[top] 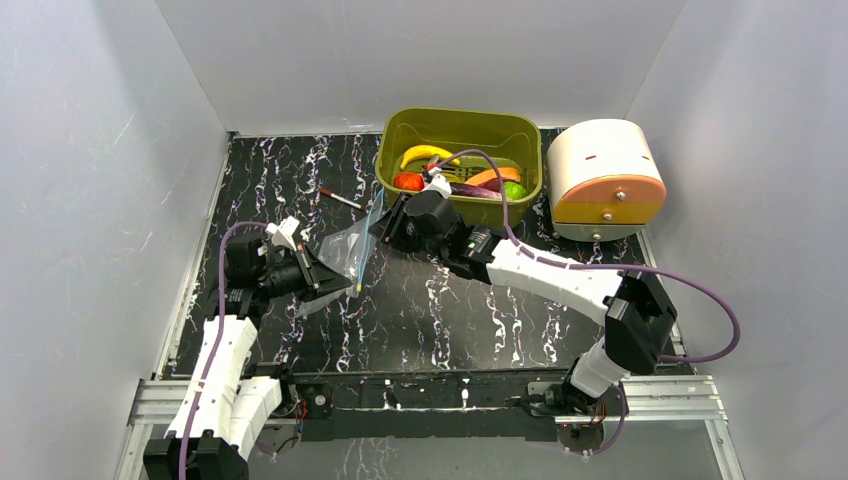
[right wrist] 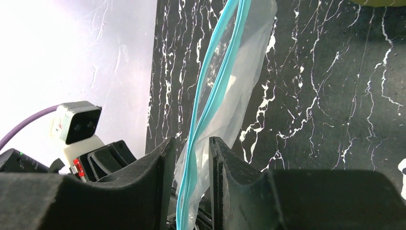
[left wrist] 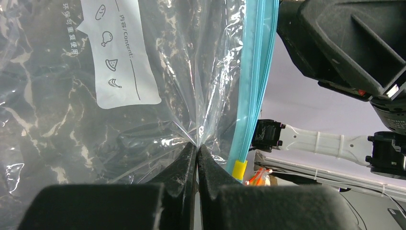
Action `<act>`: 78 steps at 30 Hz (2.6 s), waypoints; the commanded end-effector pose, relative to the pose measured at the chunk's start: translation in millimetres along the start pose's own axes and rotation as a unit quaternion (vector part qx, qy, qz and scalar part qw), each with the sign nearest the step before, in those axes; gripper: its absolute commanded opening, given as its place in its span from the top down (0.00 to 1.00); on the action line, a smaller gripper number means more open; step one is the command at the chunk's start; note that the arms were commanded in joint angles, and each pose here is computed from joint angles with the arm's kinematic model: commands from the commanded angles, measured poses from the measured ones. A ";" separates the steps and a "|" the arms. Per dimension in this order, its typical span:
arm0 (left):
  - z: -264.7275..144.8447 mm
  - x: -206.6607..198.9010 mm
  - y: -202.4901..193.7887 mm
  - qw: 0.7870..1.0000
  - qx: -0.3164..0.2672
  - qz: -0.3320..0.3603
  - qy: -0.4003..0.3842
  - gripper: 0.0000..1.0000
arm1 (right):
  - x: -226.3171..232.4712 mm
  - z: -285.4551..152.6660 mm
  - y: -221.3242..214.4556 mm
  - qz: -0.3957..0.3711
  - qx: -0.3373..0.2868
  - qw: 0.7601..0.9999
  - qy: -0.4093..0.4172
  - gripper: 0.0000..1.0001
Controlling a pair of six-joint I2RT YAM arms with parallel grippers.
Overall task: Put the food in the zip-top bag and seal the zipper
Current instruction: Open the zipper of the food storage bag.
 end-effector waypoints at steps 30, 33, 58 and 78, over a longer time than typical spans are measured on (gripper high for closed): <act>-10.0 -26.5 20.7 0.999 -0.006 0.034 -0.007 0.25 | -2.5 1.2 -6.8 -0.074 0.015 0.996 0.056 1.00; -7.6 -29.5 30.0 0.999 -0.015 0.040 -0.006 0.16 | -0.6 -4.3 -9.3 -0.081 0.027 0.993 0.078 1.00; 6.7 -63.8 55.0 0.996 0.000 0.091 -0.013 0.21 | 10.8 -40.1 -1.6 -0.127 0.013 0.984 0.122 1.00; 23.6 -53.3 61.6 0.995 0.001 0.097 0.016 0.24 | 27.5 -45.6 -7.5 -0.103 0.032 0.979 0.174 1.00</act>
Point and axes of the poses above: each gripper's point midway between its finger pads, its own z axis out along the fingers, its own x axis along the line the jaws close on, y = z × x, the point moved 9 cm from there along -z, back along the fingers, and after that the axes turned 5 degrees about z, right-handed, at the moved point
